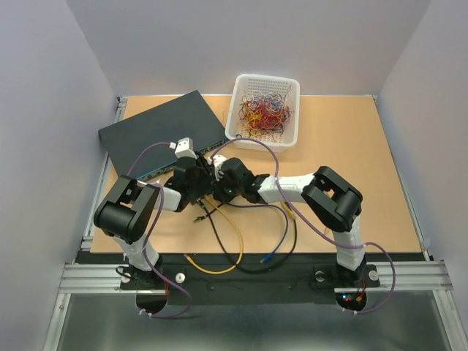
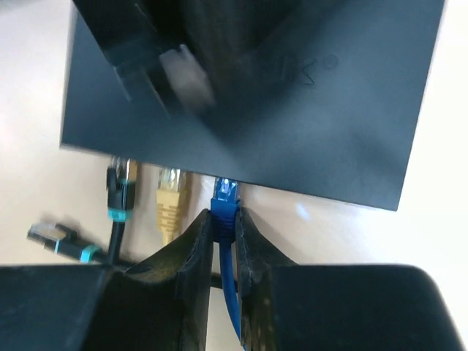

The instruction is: Insert the plug into the switch port

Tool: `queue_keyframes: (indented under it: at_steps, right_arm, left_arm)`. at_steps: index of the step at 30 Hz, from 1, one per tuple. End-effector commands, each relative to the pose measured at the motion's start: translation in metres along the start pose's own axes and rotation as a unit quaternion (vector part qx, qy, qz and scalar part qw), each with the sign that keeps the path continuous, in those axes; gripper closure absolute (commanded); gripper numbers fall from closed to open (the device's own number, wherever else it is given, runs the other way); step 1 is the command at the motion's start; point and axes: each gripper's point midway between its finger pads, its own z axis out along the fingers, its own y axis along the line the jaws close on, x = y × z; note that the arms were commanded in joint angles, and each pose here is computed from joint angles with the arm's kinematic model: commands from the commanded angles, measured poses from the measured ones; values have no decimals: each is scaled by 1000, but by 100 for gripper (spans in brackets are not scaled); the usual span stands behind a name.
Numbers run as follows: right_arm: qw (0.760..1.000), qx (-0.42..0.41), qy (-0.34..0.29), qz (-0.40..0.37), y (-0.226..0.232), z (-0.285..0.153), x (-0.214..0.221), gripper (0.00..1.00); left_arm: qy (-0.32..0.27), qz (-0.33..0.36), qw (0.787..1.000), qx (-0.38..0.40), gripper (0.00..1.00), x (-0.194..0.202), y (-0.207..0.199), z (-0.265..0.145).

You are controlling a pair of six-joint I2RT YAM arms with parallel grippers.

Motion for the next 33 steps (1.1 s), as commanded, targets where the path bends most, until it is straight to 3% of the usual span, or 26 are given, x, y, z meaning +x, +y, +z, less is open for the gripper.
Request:
queue_keyframes:
  at_steps: [1,8,19,26,33]
  right_arm:
    - [973,-62,-222,-20,50,8,-118,100]
    - [977,-3,-213,-19,28,8,-112,94]
    - [976,90,-194,-31,-5,2,-112,55]
    - [977,97,-184,-34,-8,-21,-99,50]
    - [961,157,-224,35,-25,-85,-105,46]
  left_arm:
    - [224,-29,965,134,56,99,-52,-52]
    - [213,-34,970,113,56,88,-39,-54]
    - [174,-68,979,80,56,60,-17,-55]
    - [136,-69,985,87,56,22,-21,-53]
    - [78,-59,994,57,55,-27,-10,-63]
